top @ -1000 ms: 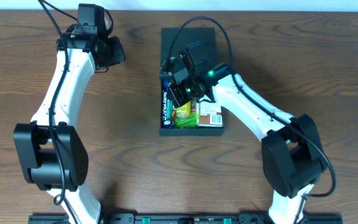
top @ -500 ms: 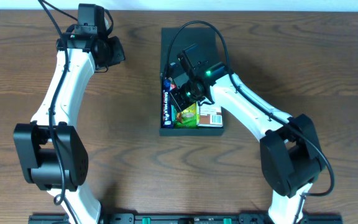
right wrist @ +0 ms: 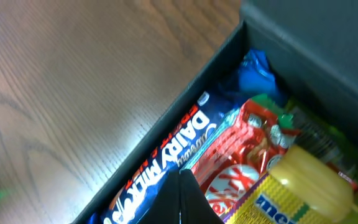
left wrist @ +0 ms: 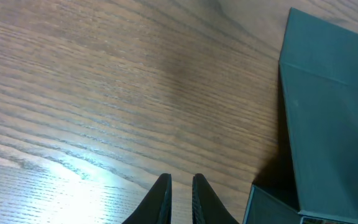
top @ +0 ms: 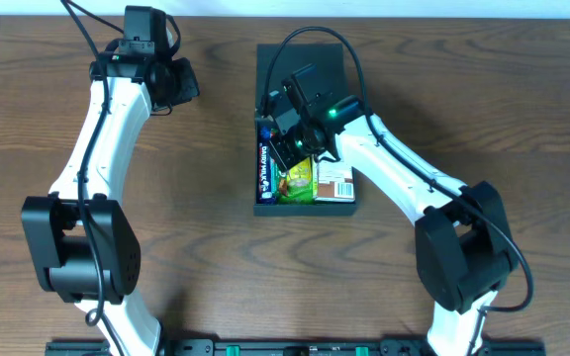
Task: Pack container
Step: 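Press the snacks down into the box with the right gripper, then grip the lid's back edge with both grippers and lift it upright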
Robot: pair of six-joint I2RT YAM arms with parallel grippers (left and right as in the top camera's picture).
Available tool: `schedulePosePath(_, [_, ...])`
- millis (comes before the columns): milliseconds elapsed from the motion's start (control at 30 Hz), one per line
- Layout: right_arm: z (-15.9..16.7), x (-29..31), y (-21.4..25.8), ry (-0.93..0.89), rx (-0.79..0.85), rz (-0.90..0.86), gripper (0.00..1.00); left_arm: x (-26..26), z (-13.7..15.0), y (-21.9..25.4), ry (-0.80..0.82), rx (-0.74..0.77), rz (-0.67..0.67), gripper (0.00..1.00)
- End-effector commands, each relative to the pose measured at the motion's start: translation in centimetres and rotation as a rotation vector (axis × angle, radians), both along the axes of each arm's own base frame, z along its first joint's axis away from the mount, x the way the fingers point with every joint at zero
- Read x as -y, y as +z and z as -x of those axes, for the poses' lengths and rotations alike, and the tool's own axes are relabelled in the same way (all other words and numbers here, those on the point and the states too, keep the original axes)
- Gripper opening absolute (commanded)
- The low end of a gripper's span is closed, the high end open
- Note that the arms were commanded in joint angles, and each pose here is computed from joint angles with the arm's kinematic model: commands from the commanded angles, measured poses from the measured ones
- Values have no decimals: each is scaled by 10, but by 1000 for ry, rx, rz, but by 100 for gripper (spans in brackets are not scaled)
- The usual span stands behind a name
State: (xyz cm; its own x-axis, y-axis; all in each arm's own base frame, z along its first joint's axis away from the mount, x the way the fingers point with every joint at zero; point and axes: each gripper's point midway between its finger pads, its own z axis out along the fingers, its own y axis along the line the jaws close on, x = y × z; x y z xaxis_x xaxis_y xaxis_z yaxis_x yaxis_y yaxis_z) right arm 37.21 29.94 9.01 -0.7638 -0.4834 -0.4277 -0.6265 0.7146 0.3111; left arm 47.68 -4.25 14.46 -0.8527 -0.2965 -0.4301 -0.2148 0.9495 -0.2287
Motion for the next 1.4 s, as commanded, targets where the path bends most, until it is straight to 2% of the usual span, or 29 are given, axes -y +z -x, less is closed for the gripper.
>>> schedulePosePath(0, [-14,5,2,-25,33,12,2,0,-2,3,-5,6,-7,14])
schedulePosePath(433, [-24,12,-31,-67,22,81,1,0,-2,3,-5,6,-7,14])
schedulePosePath(633, [-27,15,-30,-86,29,92,2,0,-2,3,-5,7,-7,14])
schedulePosePath(700, [-32,14,-23,-108,32,78,1,0,-3,3,-5,10,-6,14])
schedulePosePath(833, [-49,13,21,-145,86,28,1,0,-5,4,-5,20,-6,17])
schedulePosePath(867, [-55,16,35,-157,113,11,1,0,-6,5,-5,25,-6,15])
schedulePosePath(900, [-60,20,46,-169,134,-1,2,0,-7,6,-5,31,-6,7])
schedulePosePath(967, [-75,41,65,-226,182,-5,2,1,-11,6,-5,43,-4,5])
schedulePosePath(1033, [-87,70,63,-314,164,10,1,1,-13,2,-6,39,-2,5])
schedulePosePath(1100, [-97,102,52,-418,112,12,2,9,-14,-11,-12,11,42,6])
schedulePosePath(1200, [-113,147,40,-510,80,-28,2,43,-21,-30,-96,-12,191,5])
schedulePosePath(1367, [-137,194,29,-572,69,-175,1,84,-48,-57,-20,-2,370,5])
